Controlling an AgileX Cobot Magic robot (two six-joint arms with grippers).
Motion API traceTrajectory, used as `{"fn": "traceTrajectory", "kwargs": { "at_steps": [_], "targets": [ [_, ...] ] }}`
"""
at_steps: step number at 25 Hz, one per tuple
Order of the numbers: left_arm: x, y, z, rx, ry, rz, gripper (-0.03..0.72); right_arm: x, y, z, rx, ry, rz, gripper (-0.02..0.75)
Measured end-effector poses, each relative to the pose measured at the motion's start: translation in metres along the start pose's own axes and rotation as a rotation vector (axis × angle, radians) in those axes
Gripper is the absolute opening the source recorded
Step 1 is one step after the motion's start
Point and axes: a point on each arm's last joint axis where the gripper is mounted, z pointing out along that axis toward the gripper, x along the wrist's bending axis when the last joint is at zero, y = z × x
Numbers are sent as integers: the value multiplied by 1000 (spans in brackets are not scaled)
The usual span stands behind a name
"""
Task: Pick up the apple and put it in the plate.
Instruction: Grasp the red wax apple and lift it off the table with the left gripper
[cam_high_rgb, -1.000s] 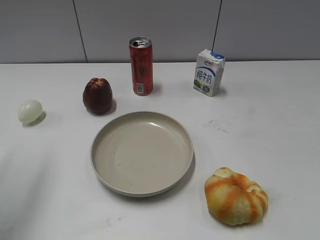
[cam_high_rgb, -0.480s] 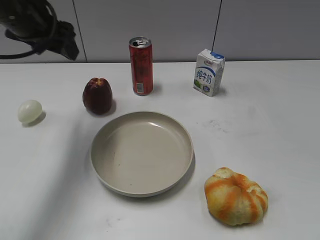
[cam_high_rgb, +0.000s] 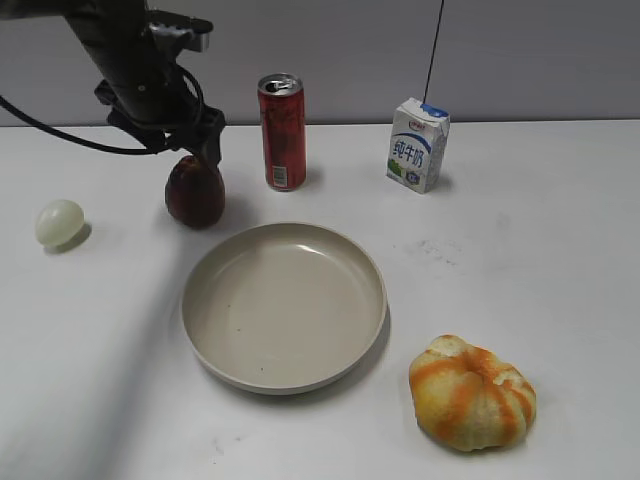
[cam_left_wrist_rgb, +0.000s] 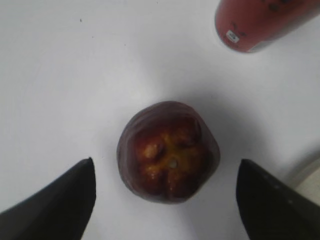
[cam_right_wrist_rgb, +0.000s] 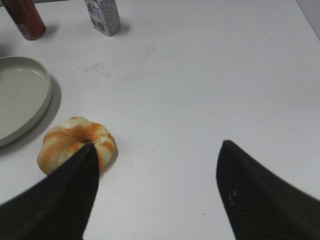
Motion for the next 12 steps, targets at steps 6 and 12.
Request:
{"fn": "traceTrajectory", "kwargs": {
  "at_steps": [6,12],
  "targets": [
    [0,-6,37,65,-17,-10,682,0,0,0,0,0,0,585],
    [0,-6,38,71,-20,-11,613,0,0,0,0,0,0,585]
  ]
}}
